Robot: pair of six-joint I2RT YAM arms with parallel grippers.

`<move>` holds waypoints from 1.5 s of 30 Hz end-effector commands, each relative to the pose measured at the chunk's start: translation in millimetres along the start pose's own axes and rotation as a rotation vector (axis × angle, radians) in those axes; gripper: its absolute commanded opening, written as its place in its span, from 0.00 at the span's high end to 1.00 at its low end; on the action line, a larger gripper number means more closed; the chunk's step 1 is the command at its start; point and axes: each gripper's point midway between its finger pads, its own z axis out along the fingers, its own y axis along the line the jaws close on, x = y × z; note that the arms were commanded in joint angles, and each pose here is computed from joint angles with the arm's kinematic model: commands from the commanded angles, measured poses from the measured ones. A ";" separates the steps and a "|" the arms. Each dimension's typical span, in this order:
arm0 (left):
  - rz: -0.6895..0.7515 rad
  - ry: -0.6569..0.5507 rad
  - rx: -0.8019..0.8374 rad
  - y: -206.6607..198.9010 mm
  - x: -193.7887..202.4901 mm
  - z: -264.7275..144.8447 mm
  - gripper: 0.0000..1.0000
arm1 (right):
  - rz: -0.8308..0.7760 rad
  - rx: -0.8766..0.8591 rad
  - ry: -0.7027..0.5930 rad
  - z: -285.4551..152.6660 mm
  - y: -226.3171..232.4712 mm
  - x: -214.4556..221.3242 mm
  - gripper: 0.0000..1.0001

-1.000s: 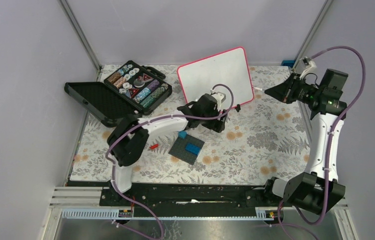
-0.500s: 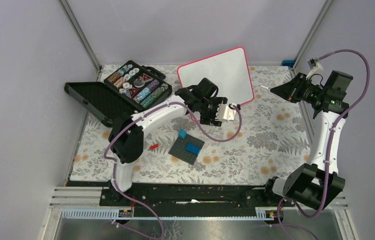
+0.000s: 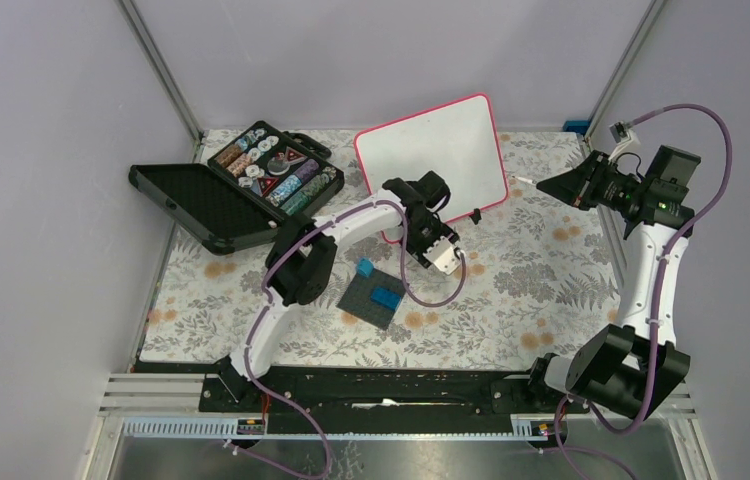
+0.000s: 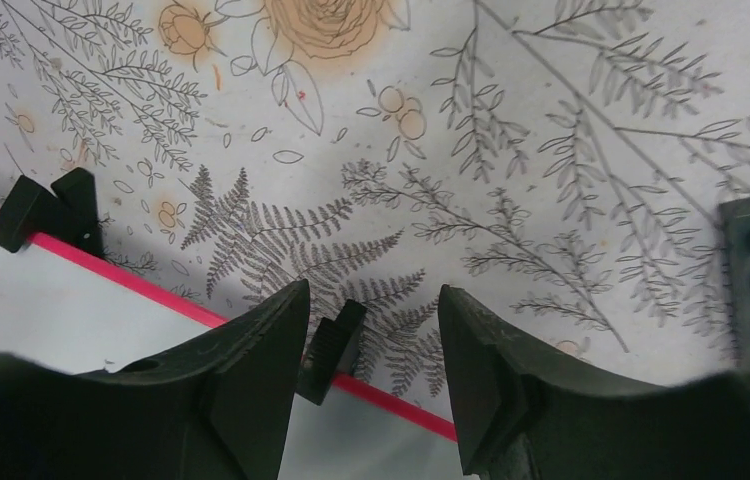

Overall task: Write a sentence on the whiteboard
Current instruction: Move the whiteboard to the center of the board.

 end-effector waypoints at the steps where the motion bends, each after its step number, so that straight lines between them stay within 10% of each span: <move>1: 0.085 -0.010 -0.048 25.9 7.7 -10.3 0.44 | -0.016 -0.042 0.007 0.8 3.0 1.4 1.00; 12: 0.144 0.070 -0.012 23.4 40.1 5.3 0.49 | 0.001 -0.055 0.017 3.7 -1.3 2.3 1.00; 22: 0.210 0.127 0.039 15.2 45.2 10.8 0.75 | 0.004 -0.055 0.018 3.8 -1.9 2.3 1.00; 31: 0.239 0.082 0.047 11.8 -8.0 12.0 1.00 | -0.005 -0.063 0.015 2.0 3.4 3.1 1.00; 45: 0.189 0.063 0.210 -36.5 -97.3 30.7 1.00 | -0.036 -0.070 0.000 -4.6 16.1 1.2 1.00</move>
